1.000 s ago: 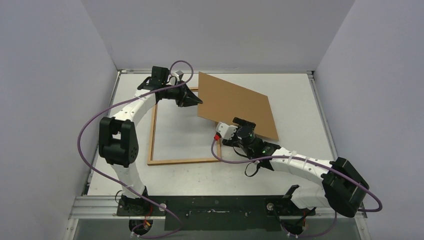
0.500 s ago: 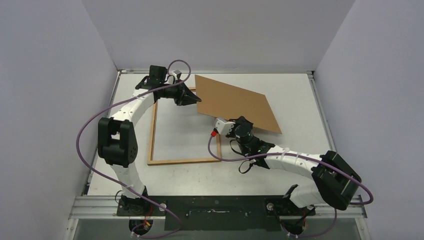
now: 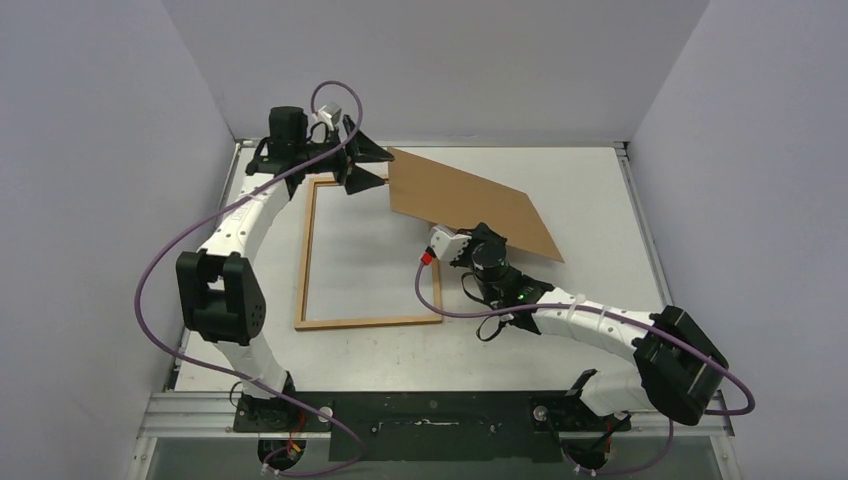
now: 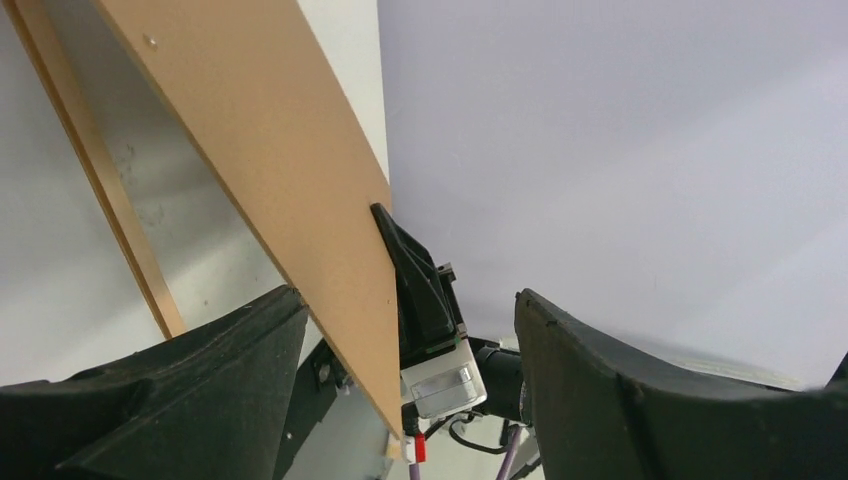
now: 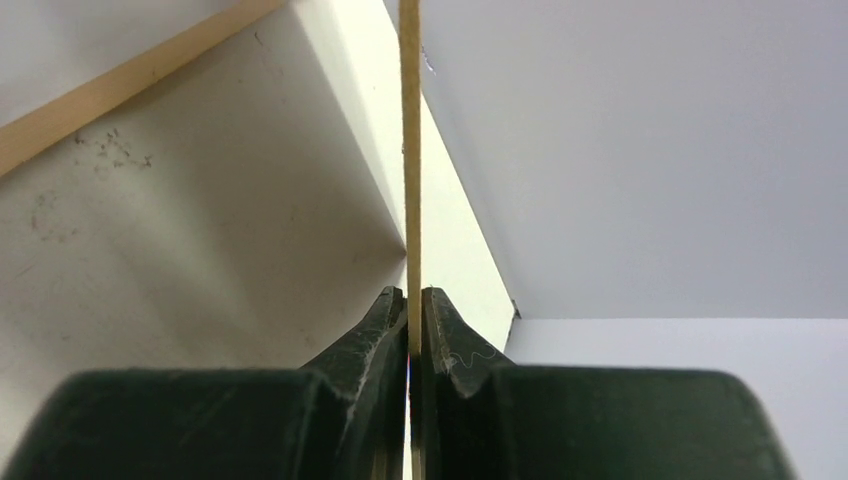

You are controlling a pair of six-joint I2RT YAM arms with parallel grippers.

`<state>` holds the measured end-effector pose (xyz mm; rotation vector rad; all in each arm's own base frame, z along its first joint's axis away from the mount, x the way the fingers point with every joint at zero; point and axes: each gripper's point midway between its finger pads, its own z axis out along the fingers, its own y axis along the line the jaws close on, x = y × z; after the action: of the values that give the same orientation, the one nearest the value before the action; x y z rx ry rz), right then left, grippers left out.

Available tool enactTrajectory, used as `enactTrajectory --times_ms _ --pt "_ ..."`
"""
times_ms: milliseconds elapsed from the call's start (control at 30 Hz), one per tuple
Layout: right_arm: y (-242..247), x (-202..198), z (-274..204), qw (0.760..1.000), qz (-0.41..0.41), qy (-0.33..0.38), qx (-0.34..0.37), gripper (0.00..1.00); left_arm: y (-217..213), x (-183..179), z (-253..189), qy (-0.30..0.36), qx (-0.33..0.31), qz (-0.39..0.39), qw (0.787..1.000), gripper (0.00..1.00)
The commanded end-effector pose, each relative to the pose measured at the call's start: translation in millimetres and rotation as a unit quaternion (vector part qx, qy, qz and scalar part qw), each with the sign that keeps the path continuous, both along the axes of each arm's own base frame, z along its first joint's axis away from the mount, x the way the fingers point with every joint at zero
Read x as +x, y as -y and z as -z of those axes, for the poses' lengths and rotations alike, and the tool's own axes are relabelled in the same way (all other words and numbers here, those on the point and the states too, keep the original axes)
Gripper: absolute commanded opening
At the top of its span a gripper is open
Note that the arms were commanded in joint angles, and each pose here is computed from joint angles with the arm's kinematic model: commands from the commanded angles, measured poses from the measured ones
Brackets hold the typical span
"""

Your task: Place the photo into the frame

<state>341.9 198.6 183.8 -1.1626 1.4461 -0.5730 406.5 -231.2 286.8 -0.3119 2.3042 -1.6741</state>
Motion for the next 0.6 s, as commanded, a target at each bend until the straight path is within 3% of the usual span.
enactTrajectory --times_ms 0,367,567 --pt "-4.2 12.1 -64.1 0.992 0.011 0.051 0.111 0.0 -26.9 4.5 -79.4 0.146 -0.017 -0.031 0.989 0.75" --pt "1.4 27.3 -118.7 0.964 -0.008 0.054 0.26 0.0 -89.7 1.3 -110.9 0.204 -0.007 -0.104 0.973 0.76" --pt "8.7 29.8 -169.6 0.923 -0.016 0.051 0.381 0.0 -122.6 3.6 -84.7 0.184 0.023 -0.149 0.971 0.76"
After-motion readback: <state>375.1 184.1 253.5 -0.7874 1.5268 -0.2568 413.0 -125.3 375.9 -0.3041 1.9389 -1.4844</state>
